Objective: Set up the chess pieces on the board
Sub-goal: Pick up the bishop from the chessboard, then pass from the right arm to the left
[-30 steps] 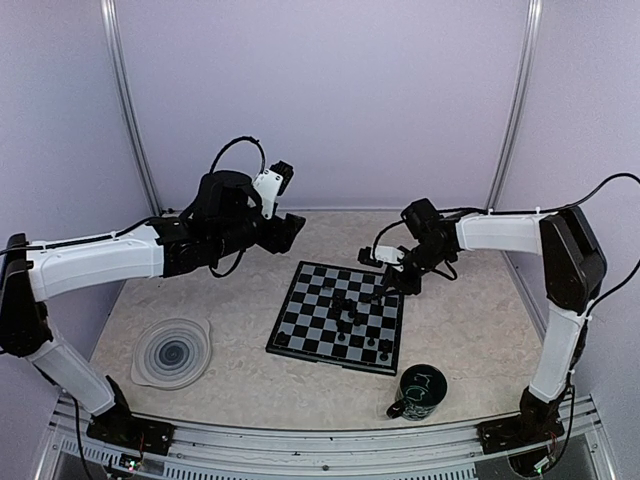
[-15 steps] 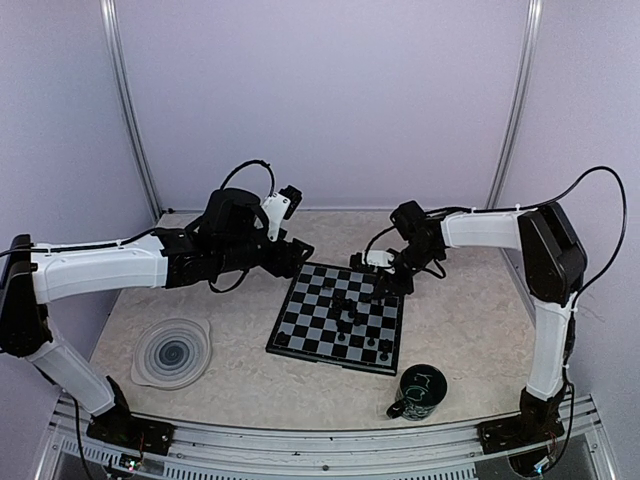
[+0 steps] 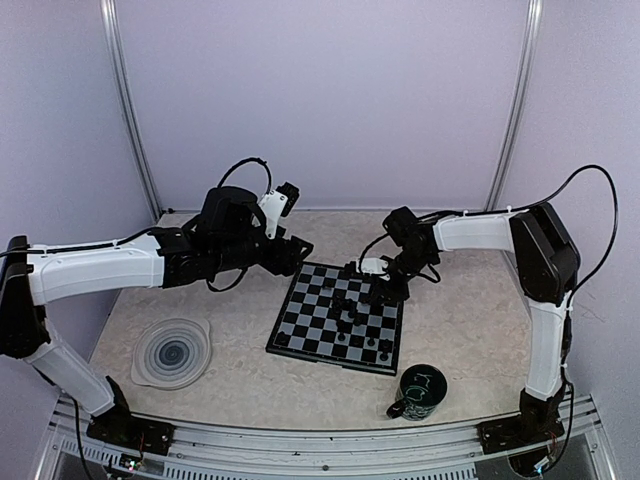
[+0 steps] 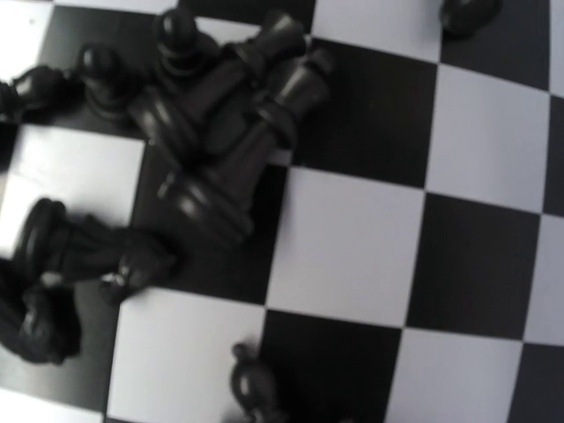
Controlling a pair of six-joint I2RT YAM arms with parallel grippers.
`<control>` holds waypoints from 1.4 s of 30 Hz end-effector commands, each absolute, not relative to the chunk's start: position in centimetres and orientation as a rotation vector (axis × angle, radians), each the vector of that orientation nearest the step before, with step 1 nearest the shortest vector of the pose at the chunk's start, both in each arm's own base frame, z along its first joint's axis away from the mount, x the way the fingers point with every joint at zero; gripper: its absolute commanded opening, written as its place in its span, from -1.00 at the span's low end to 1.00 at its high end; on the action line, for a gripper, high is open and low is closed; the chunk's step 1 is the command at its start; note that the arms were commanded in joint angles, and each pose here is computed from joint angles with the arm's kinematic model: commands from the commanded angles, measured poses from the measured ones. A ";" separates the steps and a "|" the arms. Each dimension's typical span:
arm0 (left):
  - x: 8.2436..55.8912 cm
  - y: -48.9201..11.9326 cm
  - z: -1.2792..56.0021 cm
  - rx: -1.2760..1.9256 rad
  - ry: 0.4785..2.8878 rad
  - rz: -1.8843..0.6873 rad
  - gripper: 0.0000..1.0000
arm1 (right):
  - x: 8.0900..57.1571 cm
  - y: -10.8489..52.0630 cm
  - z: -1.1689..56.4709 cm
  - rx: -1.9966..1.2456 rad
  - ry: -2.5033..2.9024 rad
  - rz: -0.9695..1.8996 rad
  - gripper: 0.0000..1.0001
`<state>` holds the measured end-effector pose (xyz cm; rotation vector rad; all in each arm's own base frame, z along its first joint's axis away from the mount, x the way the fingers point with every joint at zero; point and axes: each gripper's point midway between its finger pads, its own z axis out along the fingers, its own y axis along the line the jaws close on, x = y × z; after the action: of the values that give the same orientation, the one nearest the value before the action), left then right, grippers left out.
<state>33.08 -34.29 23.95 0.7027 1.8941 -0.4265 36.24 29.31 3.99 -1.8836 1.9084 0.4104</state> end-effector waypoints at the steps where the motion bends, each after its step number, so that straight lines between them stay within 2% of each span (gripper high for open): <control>1: 32.8 -34.8 24.2 0.706 1.890 -0.459 0.52 | 35.8 29.4 3.1 -1.917 1.929 0.427 -0.49; 6: 32.9 -35.0 24.0 0.680 1.902 -0.480 0.52 | 35.9 29.8 4.6 -1.878 1.913 0.446 -0.67; 11: 33.8 -35.2 23.6 0.558 1.953 -0.572 0.49 | 36.3 30.5 8.3 -1.769 1.873 0.557 -0.72; 21: 32.8 -37.8 25.2 0.420 1.846 -1.030 0.27 | 35.1 32.1 17.5 -1.461 1.727 0.929 -0.75; 28: 31.8 -39.9 26.7 0.388 1.756 -1.185 0.24 | 34.0 33.1 18.9 -1.387 1.704 1.127 -0.74; 42: 32.2 -43.7 22.9 0.430 1.898 -1.217 0.07 | 33.2 33.3 19.7 -1.368 1.681 1.207 -0.71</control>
<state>32.76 -42.12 22.51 0.3935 1.8951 -1.1645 33.72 33.26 19.14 -1.3681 1.7098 1.1666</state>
